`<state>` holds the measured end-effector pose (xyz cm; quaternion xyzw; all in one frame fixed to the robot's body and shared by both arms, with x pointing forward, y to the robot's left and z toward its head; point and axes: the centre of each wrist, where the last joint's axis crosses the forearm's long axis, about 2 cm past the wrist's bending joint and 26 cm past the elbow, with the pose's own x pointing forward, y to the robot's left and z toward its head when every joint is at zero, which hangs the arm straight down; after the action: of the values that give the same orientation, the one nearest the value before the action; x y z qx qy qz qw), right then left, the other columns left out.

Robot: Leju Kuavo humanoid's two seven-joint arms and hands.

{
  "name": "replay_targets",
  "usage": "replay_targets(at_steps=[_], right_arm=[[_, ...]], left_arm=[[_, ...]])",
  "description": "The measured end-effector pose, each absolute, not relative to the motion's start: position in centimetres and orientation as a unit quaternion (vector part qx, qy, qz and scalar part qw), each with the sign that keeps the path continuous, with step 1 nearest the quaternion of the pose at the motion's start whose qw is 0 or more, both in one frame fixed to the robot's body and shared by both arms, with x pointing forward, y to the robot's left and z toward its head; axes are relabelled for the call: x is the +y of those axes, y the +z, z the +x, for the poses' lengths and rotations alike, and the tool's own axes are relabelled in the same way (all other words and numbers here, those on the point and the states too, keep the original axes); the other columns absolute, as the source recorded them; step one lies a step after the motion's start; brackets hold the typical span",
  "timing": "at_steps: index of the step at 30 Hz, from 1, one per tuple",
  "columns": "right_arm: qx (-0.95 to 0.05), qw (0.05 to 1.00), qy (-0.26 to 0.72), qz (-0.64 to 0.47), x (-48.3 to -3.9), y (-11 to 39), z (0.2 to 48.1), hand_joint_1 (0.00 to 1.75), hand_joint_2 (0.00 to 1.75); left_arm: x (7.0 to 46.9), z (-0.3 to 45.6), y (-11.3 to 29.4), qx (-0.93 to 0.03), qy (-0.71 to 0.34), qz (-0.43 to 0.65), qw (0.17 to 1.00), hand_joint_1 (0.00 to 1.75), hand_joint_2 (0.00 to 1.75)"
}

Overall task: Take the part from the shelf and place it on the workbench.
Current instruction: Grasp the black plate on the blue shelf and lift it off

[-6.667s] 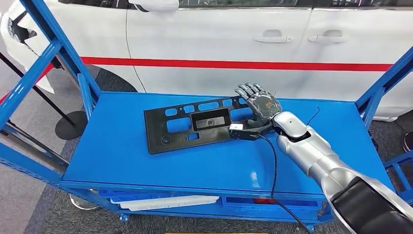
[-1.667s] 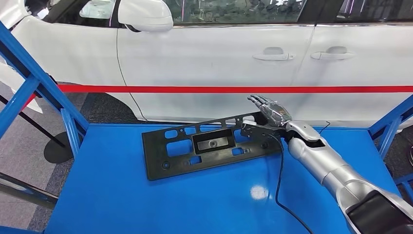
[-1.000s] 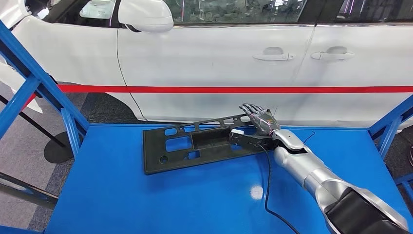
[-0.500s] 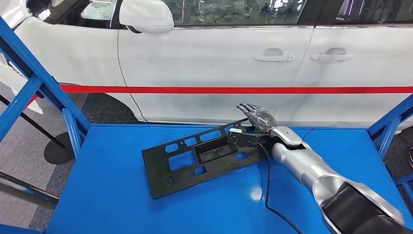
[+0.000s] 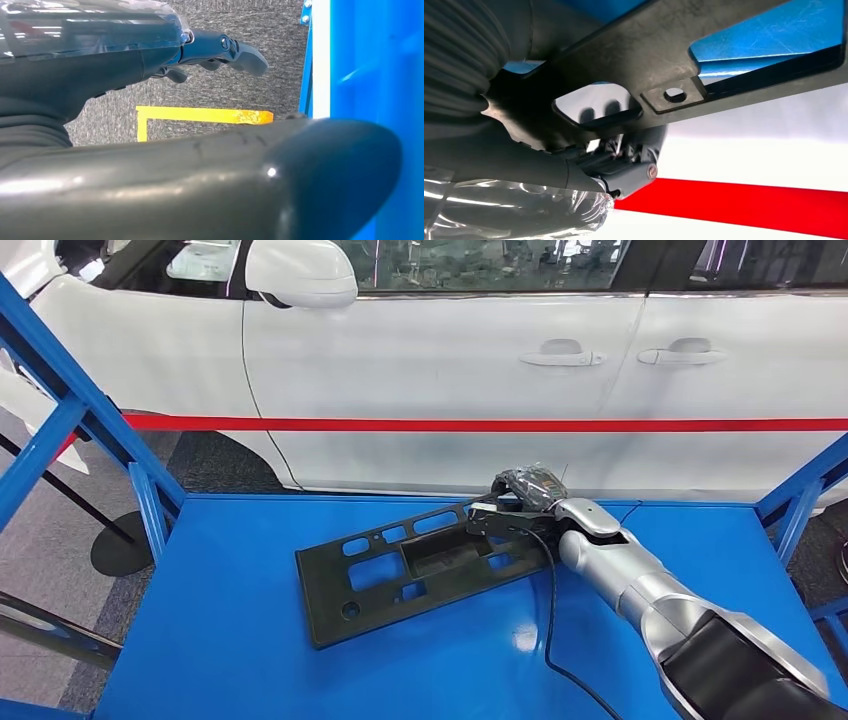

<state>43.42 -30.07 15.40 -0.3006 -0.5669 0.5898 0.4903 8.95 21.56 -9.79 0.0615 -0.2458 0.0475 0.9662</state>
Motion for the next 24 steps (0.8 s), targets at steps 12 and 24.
replay_targets(at_steps=[12,24], right_arm=[[-0.57,0.492,0.587,-0.298,-29.58,15.37,43.44,1.43,1.75],[-0.577,0.488,0.579,-0.307,-29.18,15.27,43.48,1.75,1.75]], left_arm=[[21.55,8.93,-9.8,-0.244,0.053,0.06,0.966,0.0,0.0],[21.56,8.86,-9.81,-0.246,0.053,0.061,0.966,0.0,0.0]])
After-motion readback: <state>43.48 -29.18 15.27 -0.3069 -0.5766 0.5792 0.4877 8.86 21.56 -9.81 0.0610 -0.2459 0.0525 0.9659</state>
